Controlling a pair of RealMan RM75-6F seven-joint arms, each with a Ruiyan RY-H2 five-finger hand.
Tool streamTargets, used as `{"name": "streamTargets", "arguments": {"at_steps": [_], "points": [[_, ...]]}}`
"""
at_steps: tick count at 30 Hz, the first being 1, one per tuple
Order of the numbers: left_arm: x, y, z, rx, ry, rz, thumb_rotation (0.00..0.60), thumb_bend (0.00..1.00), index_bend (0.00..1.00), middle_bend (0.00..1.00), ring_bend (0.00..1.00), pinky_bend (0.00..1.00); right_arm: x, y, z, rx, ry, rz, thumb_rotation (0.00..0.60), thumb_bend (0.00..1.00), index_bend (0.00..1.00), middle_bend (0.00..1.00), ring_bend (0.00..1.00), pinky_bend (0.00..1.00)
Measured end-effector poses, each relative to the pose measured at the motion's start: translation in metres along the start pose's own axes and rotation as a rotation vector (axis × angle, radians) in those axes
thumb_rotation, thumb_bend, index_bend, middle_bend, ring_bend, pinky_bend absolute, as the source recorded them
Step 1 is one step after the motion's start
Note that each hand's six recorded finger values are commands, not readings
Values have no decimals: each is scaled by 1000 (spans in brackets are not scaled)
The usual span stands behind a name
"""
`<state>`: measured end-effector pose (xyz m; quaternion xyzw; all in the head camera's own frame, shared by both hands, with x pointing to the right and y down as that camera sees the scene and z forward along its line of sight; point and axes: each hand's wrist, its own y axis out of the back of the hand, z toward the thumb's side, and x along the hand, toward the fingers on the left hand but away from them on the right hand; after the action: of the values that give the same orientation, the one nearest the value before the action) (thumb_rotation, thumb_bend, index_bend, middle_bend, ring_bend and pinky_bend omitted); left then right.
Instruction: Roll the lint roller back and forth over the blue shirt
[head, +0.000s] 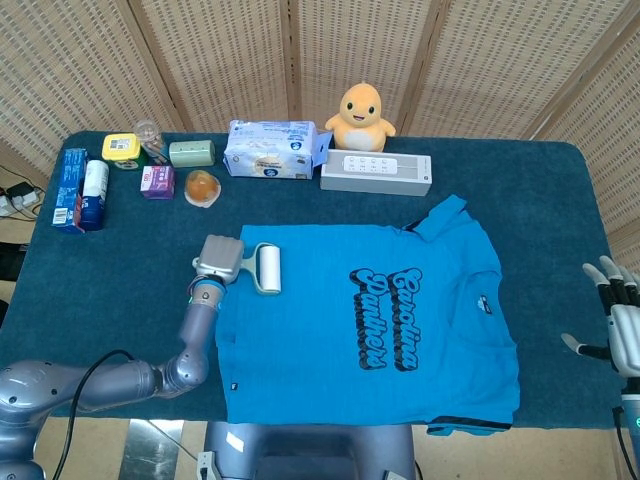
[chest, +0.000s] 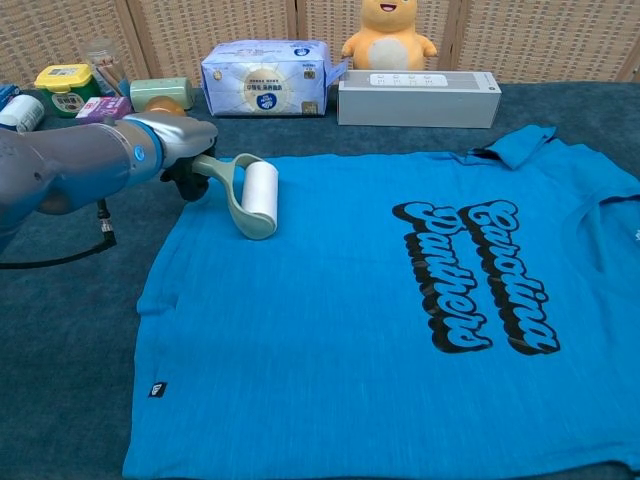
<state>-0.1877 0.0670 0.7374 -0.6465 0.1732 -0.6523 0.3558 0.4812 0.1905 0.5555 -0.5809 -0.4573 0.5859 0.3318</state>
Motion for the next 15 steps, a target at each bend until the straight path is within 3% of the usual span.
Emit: {"name": "streamTargets", "arguments": {"at_steps": [15], "points": [[6, 5, 54, 31, -42, 11, 600, 689, 981, 943, 763, 966, -1, 3, -3, -12, -6, -3, 600, 0, 117, 0, 0, 0]]}}
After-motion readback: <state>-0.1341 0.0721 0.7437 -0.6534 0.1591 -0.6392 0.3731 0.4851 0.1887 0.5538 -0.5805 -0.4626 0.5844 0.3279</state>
